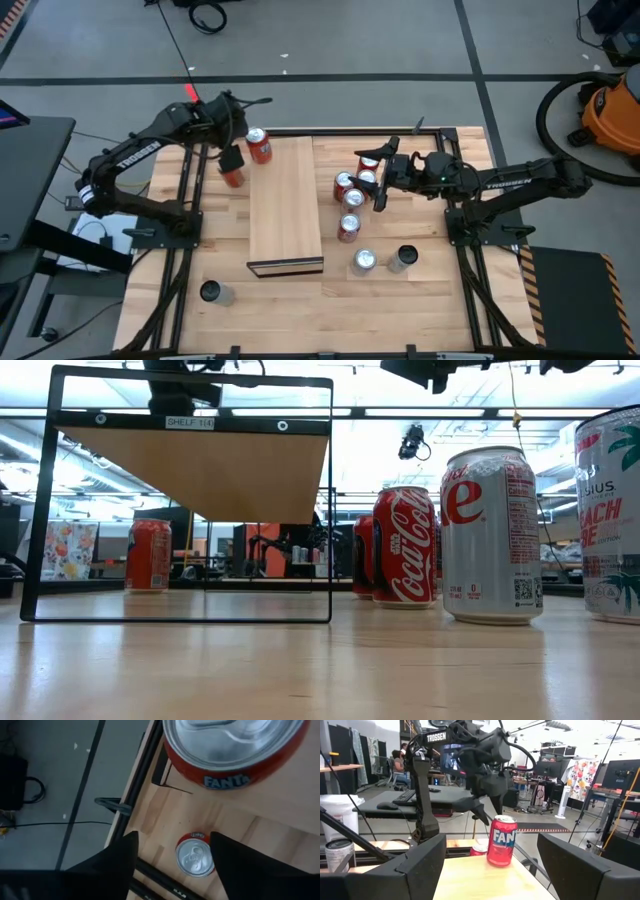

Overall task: Place canned beverage on shelf
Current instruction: Put the bottom orange soda can on the shelf

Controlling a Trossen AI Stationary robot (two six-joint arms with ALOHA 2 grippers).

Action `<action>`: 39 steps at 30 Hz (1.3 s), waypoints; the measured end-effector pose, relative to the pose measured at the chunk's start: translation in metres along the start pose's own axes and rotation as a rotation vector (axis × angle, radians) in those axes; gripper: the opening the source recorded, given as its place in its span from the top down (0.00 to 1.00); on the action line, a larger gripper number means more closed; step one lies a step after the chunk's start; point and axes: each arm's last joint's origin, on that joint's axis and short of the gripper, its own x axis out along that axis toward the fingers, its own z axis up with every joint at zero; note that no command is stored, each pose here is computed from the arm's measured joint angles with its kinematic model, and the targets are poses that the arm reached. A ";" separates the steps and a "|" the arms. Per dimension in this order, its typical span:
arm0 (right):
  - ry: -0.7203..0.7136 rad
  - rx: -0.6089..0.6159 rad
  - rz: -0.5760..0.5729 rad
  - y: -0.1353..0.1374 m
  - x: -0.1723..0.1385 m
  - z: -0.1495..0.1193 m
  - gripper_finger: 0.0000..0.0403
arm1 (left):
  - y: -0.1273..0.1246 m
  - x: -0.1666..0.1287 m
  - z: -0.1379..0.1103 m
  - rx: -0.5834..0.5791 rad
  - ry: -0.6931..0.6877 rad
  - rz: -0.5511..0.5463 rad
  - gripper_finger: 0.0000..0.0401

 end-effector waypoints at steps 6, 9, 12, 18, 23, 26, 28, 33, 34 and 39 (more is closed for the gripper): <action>0.003 -0.002 0.000 0.000 0.000 0.000 0.20 | -0.001 0.006 0.003 -0.015 -0.054 -0.066 0.49; 0.002 -0.002 0.000 0.000 0.000 0.000 0.20 | -0.001 0.006 0.006 -0.021 -0.080 -0.062 0.52; 0.002 -0.002 0.000 0.000 0.000 0.000 0.20 | -0.001 0.006 0.009 -0.027 -0.111 -0.069 0.54; 0.000 -0.003 0.000 0.000 0.000 0.000 0.20 | -0.001 0.006 0.012 -0.032 -0.147 -0.098 0.57; -0.002 -0.003 -0.001 0.000 0.000 0.000 0.20 | -0.001 0.005 0.015 -0.041 -0.182 -0.114 0.60; -0.005 -0.002 -0.001 0.000 0.000 0.000 0.20 | 0.000 0.005 0.017 -0.038 -0.206 -0.106 0.61; -0.004 -0.002 -0.001 0.000 0.000 0.000 0.20 | 0.000 0.005 0.018 -0.028 -0.214 -0.102 0.62; -0.004 -0.002 -0.001 0.000 0.000 0.000 0.20 | -0.001 0.014 0.025 -0.012 -0.206 -0.103 0.64; -0.004 -0.002 -0.001 0.000 0.000 0.000 0.20 | -0.001 0.016 0.026 -0.007 -0.202 -0.104 0.65; -0.004 -0.002 -0.001 0.000 0.000 0.000 0.20 | -0.005 0.031 0.037 0.024 -0.180 -0.117 0.65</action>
